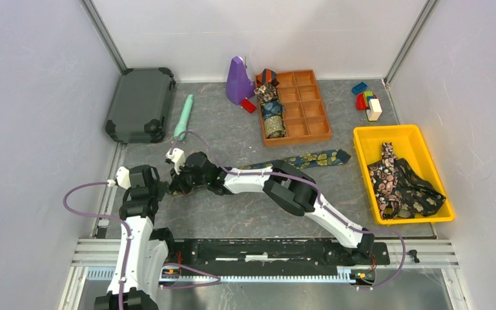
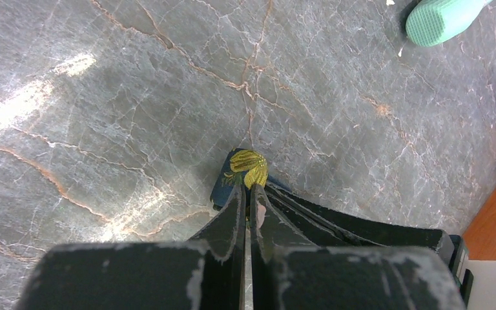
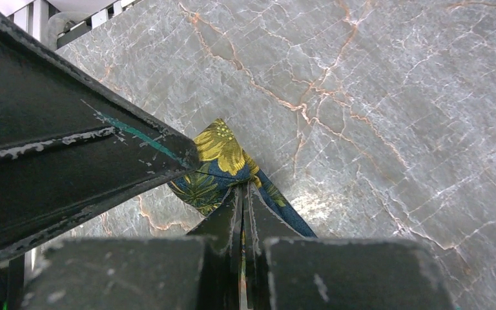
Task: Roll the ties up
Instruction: Roll the tie at the center of the board.
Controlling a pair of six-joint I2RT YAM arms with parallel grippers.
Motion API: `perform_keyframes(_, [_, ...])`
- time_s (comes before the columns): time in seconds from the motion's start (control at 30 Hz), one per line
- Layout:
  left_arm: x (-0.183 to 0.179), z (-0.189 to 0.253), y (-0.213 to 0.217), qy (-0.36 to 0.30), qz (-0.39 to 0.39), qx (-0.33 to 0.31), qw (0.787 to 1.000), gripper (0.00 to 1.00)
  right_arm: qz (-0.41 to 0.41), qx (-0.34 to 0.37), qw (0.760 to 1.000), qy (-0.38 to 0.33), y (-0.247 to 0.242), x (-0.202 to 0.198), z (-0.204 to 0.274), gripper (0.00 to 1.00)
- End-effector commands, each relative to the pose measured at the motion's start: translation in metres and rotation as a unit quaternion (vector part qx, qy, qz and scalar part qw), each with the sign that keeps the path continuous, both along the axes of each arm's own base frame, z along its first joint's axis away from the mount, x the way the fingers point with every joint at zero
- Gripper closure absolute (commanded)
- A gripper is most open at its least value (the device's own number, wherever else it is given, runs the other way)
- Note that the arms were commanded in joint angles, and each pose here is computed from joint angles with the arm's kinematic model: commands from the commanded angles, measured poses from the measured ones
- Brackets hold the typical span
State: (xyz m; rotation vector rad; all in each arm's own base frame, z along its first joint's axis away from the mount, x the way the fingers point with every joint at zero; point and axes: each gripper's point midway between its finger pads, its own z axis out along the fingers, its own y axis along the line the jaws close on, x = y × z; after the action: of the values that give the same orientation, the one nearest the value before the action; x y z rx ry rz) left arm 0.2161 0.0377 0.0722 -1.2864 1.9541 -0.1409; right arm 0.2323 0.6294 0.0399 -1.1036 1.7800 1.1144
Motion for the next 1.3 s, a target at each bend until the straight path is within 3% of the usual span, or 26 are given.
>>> perform_keyframes(0.0, [0.007,0.018,0.001,-0.020,-0.015,0.014,1.000,0.98,0.005,0.018,1.000,-0.020,0.010,-0.001,0.021,1.00])
perform_keyframes(0.33, [0.006,0.017,0.007,-0.013,-0.007,0.026,1.000,0.98,-0.004,0.020,0.999,-0.045,-0.025,-0.009,0.062,1.00])
perform_keyframes(0.53, [0.005,0.017,0.009,-0.011,-0.004,0.031,0.999,0.98,0.047,0.026,0.998,-0.041,-0.037,-0.032,0.073,1.00])
perform_keyframes(0.8, [0.006,0.017,0.009,-0.012,-0.003,0.031,0.999,0.98,0.119,-0.022,0.992,-0.025,-0.030,-0.053,0.030,1.00])
perform_keyframes(1.27, [0.005,0.021,0.006,-0.019,-0.008,0.027,0.999,0.98,0.061,-0.035,0.997,-0.023,-0.014,-0.019,-0.005,1.00])
